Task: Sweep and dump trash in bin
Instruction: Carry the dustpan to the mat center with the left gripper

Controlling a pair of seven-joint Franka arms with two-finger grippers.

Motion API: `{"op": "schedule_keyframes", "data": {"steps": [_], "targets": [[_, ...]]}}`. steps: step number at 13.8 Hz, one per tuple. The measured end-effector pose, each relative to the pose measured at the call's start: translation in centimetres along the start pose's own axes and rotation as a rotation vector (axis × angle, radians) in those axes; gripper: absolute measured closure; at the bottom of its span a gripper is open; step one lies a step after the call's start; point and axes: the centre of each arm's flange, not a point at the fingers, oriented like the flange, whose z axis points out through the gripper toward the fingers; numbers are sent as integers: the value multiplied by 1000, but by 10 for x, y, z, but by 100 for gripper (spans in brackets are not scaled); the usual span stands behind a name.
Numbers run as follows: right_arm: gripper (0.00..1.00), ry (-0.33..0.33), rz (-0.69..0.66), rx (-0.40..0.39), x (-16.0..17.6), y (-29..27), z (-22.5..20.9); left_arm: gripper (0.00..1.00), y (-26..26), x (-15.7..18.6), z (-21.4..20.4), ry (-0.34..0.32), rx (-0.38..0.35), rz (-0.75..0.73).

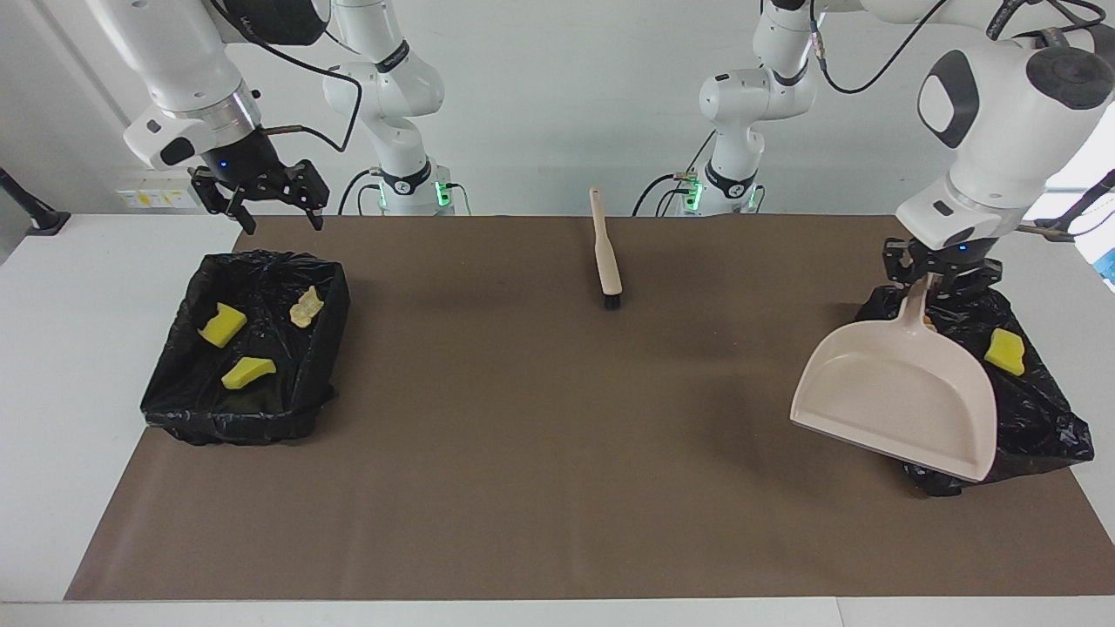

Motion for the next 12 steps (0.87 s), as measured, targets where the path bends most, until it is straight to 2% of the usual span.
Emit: {"op": "schedule_keyframes", "data": {"steps": [2,4,7,10,12], "targets": [[0,0,0,0,0,0,0,69,53,3,6,3,-50,-59],[0,0,0,0,0,0,0,69,102,9,17,16,-71,-114],[0,0,0,0,0,0,0,69,177,33,44,88,-99,-233],[0,0,0,0,0,0,0,69,258,58,88,109,-120,-235],[0,0,0,0,0,0,0,69,289,73,116,119,-141,-226]]}}
